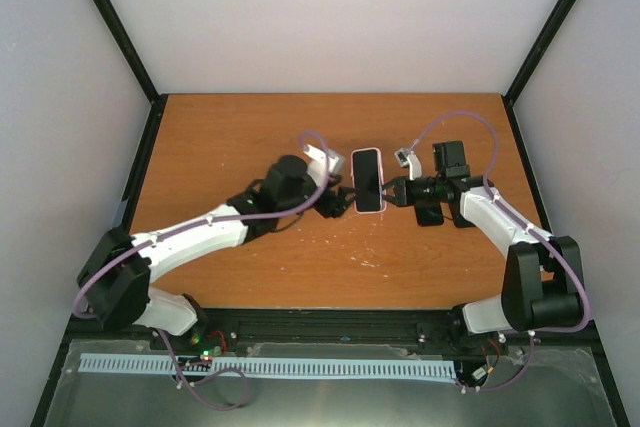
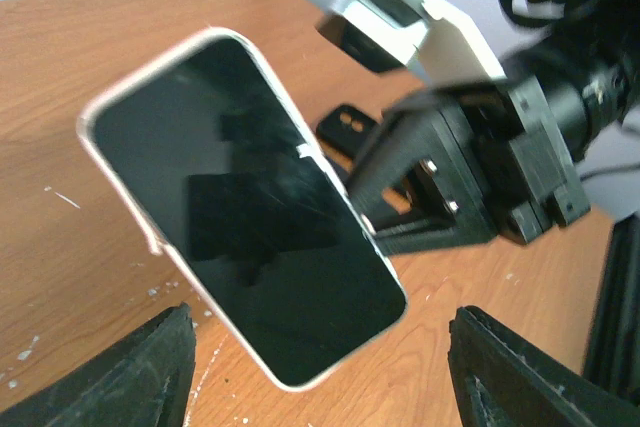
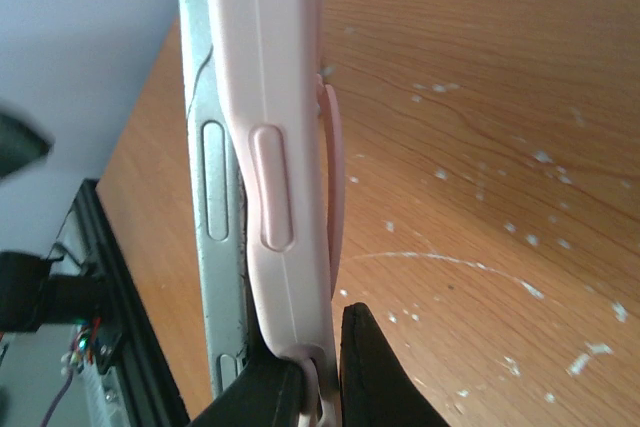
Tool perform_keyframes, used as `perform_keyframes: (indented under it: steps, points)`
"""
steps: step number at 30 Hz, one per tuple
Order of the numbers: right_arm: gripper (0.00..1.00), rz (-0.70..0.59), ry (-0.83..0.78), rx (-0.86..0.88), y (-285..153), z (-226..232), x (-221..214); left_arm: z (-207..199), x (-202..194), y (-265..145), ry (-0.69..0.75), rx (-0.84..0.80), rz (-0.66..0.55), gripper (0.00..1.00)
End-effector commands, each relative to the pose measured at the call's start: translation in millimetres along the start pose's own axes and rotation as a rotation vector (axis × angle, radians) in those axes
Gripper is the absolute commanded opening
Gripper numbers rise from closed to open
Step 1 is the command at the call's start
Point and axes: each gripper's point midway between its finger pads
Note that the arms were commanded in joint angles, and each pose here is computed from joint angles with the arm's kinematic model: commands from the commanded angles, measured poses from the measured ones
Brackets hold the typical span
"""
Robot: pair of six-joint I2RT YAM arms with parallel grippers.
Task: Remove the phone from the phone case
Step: Remove the phone case from the phone.
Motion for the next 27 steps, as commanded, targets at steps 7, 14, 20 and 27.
perform_keyframes:
  steps: [7, 14, 20, 27]
  points:
    - [0.03, -0.130, 0.188, -0.165, -1, -37, 18, -27, -27, 63, 0.387, 0.212, 0.127, 0.70]
    - [0.03, -0.111, 0.270, -0.198, 5, -51, 14, -32, -47, 101, 0.490, 0.239, 0.195, 0.69]
    - [0.03, -0.123, 0.261, -0.209, 3, -51, 15, -32, -56, 116, 0.525, 0.250, 0.225, 0.67]
    - [0.03, -0.117, 0.269, -0.202, 4, -51, 13, -16, -61, 114, 0.580, 0.345, 0.265, 0.61]
Point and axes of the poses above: each gripper's point midway between its finger pads, its own y axis out along the fingers, its own z axis along the line the jaws close on, x = y × z, and after that the axes turned 12 degrees about y, right-handed
